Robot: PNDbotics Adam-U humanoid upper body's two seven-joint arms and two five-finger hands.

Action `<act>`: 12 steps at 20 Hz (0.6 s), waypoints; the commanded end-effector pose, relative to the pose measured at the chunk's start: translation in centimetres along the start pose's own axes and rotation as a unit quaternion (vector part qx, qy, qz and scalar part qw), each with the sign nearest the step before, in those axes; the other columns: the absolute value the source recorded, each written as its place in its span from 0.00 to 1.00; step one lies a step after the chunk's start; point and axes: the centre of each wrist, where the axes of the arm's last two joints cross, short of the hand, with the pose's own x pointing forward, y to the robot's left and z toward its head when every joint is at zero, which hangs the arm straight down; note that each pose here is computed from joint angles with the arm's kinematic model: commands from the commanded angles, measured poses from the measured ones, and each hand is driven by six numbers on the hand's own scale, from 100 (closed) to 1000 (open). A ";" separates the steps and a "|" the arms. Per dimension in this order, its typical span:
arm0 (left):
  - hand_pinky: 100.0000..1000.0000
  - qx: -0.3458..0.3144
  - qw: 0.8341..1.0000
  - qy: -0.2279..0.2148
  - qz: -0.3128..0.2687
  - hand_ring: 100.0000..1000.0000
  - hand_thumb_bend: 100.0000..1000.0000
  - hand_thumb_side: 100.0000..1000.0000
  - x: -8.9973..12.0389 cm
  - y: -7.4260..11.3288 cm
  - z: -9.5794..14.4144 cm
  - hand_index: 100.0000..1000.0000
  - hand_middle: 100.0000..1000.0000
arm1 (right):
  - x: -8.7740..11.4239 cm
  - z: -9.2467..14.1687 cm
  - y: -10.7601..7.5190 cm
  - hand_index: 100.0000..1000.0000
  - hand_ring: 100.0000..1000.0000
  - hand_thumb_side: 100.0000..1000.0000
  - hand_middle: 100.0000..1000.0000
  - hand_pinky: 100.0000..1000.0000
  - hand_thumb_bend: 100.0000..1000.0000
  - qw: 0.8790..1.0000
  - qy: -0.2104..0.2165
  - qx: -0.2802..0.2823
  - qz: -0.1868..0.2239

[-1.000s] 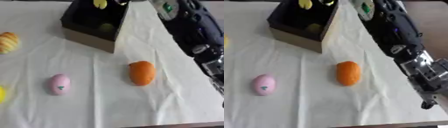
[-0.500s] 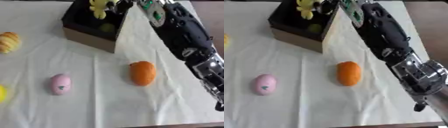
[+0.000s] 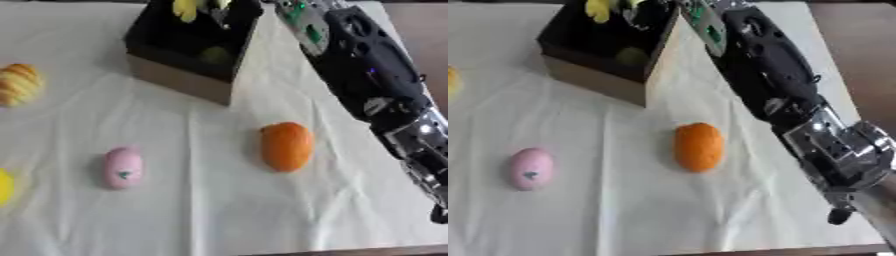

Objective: Pick up objects on the table and place them in the box.

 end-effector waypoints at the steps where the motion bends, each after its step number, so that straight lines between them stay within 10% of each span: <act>1: 0.73 -0.001 1.000 -0.015 0.001 0.80 0.37 0.76 0.7 0.1 -0.5 0.85 0.74 | -0.4 0.5 -1.9 0.91 0.94 0.42 0.89 0.88 0.00 1.000 0.000 -0.021 0.007; 12: 0.73 -0.002 1.000 -0.016 0.006 0.81 0.37 0.76 0.7 0.0 -0.5 0.85 0.74 | -0.6 0.8 -2.1 0.96 0.96 0.00 0.90 0.92 0.08 0.999 -0.025 0.031 -0.014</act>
